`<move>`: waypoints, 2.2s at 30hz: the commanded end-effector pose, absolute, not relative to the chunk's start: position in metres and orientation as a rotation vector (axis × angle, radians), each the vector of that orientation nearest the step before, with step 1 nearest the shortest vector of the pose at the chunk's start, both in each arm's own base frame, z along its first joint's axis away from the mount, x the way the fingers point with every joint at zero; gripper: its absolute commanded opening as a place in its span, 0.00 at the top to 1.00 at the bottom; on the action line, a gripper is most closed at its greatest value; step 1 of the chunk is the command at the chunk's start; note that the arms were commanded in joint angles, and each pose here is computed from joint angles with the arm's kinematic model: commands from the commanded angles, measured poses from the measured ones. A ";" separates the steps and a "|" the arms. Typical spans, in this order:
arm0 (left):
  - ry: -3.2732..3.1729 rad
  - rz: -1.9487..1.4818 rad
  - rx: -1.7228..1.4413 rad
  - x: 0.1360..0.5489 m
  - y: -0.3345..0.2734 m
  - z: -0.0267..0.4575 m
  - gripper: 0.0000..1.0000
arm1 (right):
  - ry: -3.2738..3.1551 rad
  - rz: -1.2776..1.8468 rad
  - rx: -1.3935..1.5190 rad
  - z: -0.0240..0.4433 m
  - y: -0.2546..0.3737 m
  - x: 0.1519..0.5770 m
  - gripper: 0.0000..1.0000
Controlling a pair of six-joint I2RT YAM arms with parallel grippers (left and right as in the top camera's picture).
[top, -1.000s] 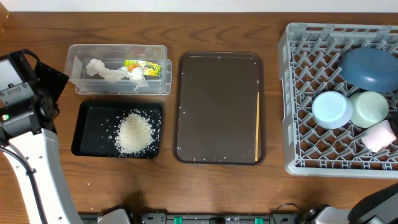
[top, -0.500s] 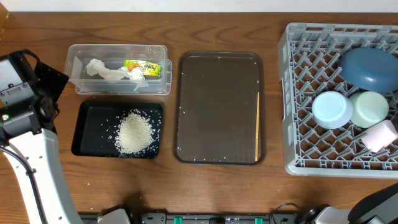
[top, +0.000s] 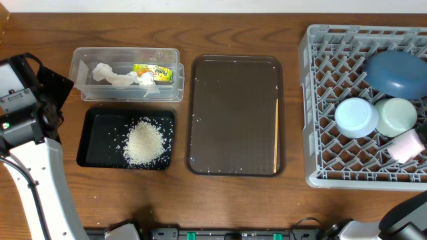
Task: Sort waste into correct bins and load items into the dishwasher rack
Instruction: 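Swing the right gripper over the brown tray toward the wooden stick, then lower the right gripper and grasp the thin wooden stick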
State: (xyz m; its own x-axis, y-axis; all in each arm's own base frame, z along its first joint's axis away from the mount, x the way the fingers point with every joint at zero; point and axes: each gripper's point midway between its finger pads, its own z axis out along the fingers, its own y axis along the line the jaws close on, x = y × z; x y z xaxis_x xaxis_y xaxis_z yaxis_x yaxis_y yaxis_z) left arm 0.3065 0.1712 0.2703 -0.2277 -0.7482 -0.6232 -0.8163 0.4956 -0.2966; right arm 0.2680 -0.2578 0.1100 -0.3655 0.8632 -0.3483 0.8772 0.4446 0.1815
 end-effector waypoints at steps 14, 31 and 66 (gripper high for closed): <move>1.995 0.128 -1.295 0.306 0.174 0.273 0.04 | 2.354 0.158 1.432 0.126 -0.216 0.264 0.99; 1.995 0.128 -1.295 0.306 0.174 0.273 0.04 | 2.167 0.654 0.901 0.239 -0.121 0.292 0.95; 1.995 0.128 -1.295 0.306 0.174 0.273 0.04 | 2.771 0.204 -0.214 0.170 0.199 0.348 0.01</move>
State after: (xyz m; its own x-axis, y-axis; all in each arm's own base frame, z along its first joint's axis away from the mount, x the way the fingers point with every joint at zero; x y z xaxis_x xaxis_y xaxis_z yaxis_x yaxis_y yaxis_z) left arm 0.3066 0.1713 0.2704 -0.2275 -0.7481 -0.6234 -0.8162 0.4956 -0.2968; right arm 0.3451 0.1901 0.1828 -0.9148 -0.1161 -0.3869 -0.1727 0.9782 0.1149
